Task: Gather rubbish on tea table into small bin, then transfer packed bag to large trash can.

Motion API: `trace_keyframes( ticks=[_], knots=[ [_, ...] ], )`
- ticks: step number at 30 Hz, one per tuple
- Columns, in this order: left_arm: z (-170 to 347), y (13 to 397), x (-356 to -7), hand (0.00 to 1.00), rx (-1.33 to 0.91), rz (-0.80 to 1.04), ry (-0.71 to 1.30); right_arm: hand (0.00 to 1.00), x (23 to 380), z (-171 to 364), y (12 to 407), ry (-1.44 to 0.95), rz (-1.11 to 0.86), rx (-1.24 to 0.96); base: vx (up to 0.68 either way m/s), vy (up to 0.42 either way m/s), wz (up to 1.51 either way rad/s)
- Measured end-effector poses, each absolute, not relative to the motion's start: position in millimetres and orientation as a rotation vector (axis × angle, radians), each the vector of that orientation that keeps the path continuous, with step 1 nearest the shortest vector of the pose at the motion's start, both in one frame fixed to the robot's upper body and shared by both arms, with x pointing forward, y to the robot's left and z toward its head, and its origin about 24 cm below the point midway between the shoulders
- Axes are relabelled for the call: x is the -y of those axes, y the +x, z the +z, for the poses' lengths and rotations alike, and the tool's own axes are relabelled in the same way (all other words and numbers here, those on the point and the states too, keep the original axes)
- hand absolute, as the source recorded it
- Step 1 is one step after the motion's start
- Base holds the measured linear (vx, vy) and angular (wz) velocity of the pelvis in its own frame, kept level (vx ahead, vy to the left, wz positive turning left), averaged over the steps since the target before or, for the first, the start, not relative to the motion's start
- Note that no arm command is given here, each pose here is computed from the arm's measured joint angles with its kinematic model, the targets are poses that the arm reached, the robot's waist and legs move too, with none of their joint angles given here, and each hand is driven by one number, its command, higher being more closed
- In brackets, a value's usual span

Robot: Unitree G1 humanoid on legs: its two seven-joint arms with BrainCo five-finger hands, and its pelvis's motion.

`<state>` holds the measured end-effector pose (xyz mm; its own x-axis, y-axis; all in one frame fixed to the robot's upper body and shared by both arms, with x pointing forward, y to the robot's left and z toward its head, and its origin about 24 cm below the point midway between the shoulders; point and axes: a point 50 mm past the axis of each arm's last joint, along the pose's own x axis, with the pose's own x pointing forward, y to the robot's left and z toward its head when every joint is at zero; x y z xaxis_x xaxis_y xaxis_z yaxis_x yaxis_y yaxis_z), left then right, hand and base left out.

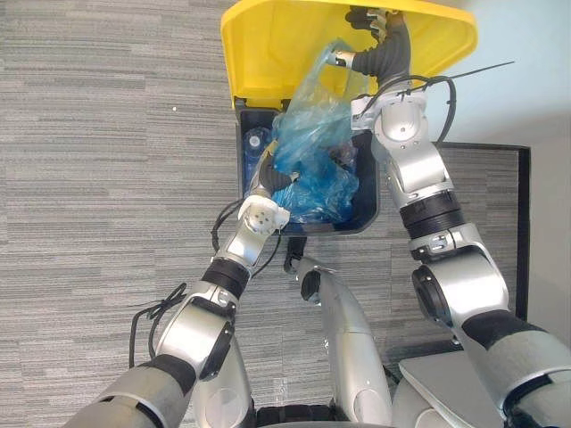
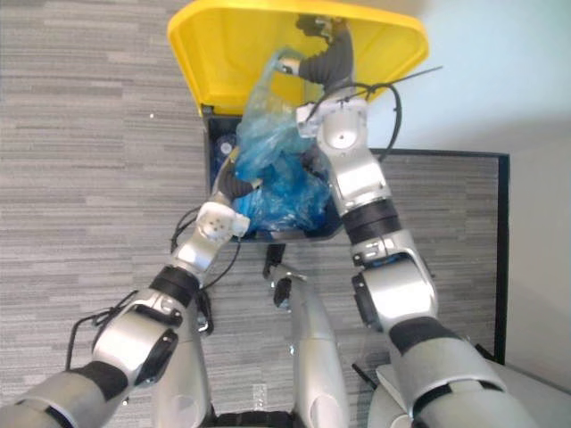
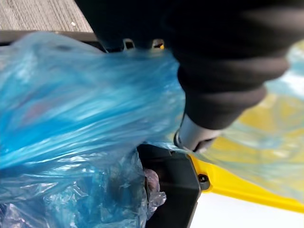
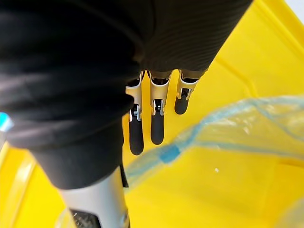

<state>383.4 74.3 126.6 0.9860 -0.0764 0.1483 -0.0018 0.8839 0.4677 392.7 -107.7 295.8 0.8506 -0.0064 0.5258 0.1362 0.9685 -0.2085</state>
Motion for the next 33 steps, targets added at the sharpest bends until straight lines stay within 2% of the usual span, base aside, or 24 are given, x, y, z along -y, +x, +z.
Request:
trace_keyframes(
  ticks=[5,15,23,28,33],
  knots=[
    [103.8,375.8,-78.9,0.0,0.105,-0.045,0.495,0.0,107.6,267.7,394.9,-0.276,-0.06,0.481,-0.07,-0.008,0.05],
    [87.1,365.9,-66.7,0.0,0.084,-0.119,0.55,0.0,104.8,237.2,393.8,-0.625,-0.066,0.467,-0.02,-0.006,-0.04],
    [64.3,352.5,-60.8,0.0,0.032,-0.161,0.547,0.0,120.8,168.7,394.2,-0.751,-0.045,0.253,-0.04,-0.029,0.06],
    [44.9,336.8,-70.0,0.0,-0.025,-0.147,0.449,0.0,132.8,121.5,382.3,-0.74,-0.028,0.113,-0.01,-0.013,0.06],
    [11.2,308.4,-104.0,0.0,-0.13,-0.088,0.35,0.0,149.4,67.9,364.2,-0.7,-0.039,-0.076,-0.01,-0.002,0.11]
  ],
)
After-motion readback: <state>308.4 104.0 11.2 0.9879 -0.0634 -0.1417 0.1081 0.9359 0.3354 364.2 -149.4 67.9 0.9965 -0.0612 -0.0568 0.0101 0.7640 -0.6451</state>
